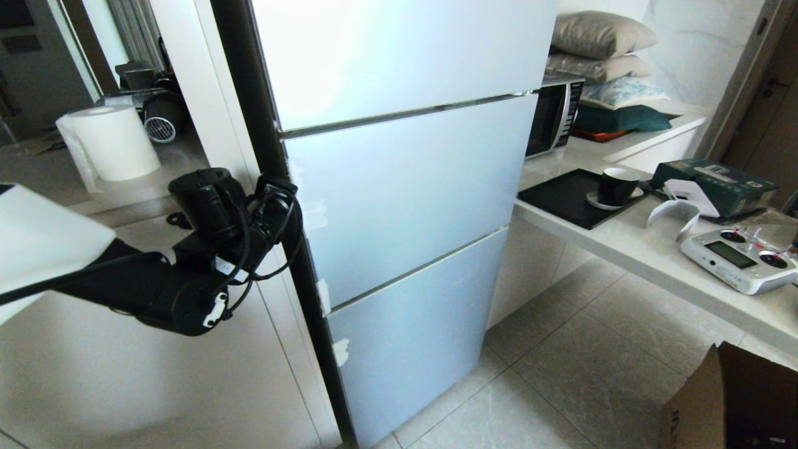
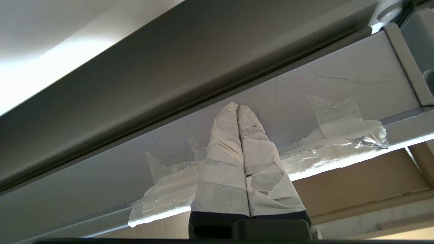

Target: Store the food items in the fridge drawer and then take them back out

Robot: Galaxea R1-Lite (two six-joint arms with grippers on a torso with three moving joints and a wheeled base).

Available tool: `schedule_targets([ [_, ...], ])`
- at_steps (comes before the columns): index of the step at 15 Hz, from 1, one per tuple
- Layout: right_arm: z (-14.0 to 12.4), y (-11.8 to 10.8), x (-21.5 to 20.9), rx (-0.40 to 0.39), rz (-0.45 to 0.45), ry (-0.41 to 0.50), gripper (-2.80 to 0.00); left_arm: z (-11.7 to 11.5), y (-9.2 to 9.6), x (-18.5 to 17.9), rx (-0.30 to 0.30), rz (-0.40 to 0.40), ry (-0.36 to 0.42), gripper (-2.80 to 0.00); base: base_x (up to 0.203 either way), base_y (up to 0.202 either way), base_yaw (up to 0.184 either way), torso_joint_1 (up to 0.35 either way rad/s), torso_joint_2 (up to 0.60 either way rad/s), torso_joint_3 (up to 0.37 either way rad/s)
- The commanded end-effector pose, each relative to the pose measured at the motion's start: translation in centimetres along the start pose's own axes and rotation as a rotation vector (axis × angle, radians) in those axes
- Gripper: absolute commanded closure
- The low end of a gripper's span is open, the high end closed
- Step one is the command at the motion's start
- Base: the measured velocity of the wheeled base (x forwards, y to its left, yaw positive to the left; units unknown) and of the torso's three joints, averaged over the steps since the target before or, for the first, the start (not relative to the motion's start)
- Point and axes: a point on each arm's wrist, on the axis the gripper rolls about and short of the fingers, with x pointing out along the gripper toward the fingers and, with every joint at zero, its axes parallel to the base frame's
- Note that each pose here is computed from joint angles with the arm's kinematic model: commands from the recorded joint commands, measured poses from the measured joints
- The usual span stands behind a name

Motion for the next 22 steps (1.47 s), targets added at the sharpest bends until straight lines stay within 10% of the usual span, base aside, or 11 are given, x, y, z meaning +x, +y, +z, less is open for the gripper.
schedule_targets([
  [1, 0.0, 0.0, 0.0, 0.000, 0.001, 0.002, 0.00, -1.1, -0.6, -0.5, -0.008, -0.019, 0.038, 0.00, 0.000, 0.000, 0.000, 0.000, 0.00, 0.000],
  [22, 0.0, 0.0, 0.0, 0.000, 0.001, 0.002, 0.00, -6.1, -7.4, -18.0, -0.035, -0.182, 0.448, 0.00, 0.000, 0.000, 0.000, 0.000, 0.00, 0.000],
])
